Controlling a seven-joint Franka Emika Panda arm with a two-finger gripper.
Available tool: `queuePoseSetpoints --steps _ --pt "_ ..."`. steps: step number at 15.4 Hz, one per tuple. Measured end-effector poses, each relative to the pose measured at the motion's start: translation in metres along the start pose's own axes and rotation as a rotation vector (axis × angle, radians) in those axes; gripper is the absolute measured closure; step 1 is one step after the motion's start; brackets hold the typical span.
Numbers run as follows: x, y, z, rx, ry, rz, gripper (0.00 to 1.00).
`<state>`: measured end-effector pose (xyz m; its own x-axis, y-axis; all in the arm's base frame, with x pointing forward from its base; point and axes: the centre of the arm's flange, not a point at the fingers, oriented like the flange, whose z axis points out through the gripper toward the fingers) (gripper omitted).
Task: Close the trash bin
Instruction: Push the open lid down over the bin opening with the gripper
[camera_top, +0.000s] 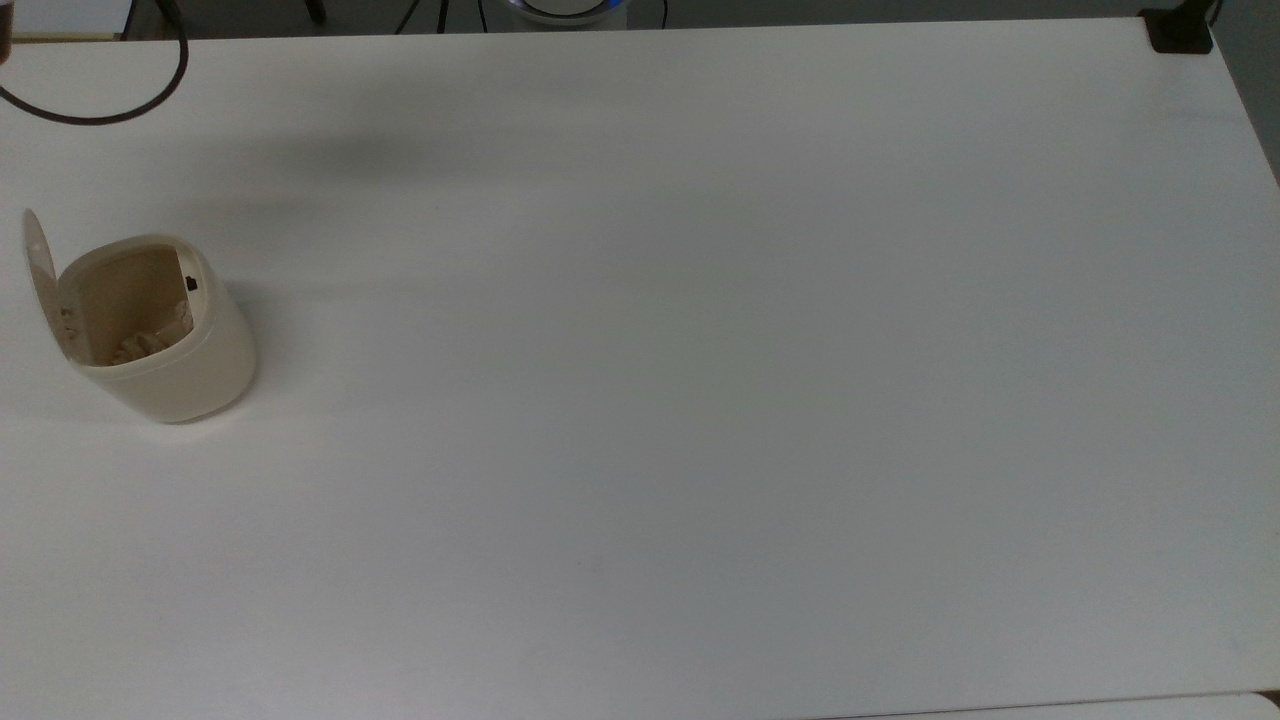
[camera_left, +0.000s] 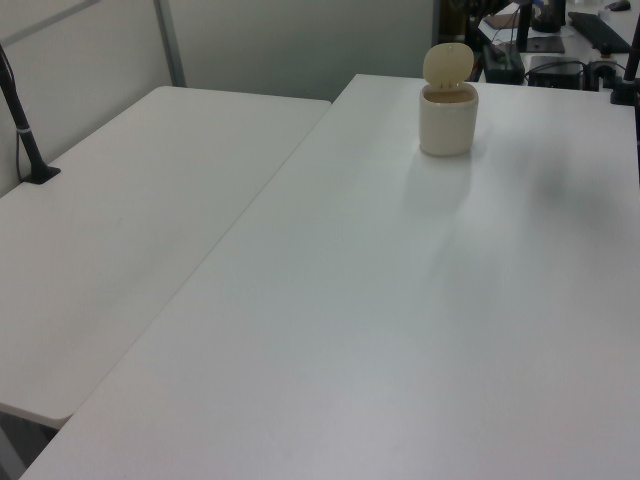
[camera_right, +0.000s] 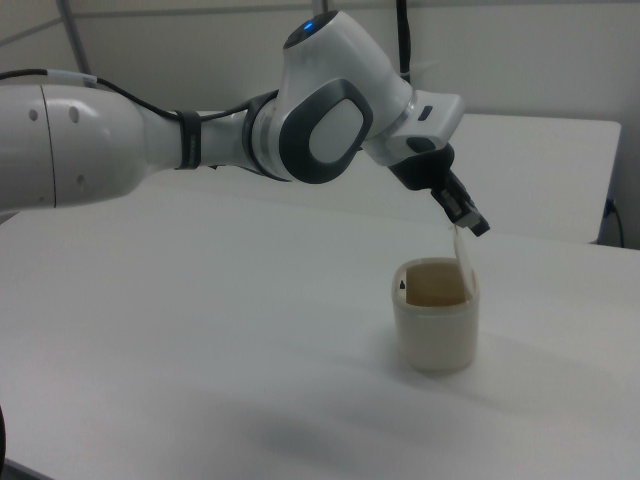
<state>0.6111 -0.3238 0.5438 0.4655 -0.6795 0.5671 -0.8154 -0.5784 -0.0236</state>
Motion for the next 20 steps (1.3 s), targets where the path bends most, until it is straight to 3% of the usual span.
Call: queuePoseSetpoints --steps 9,20 --pt "-0.039 -0.037 0.013 -0.017 -0.128 -0.172 0.99" --pt "-0.087 -0.079 0.037 -0.013 -0.225 -0.276 0.99"
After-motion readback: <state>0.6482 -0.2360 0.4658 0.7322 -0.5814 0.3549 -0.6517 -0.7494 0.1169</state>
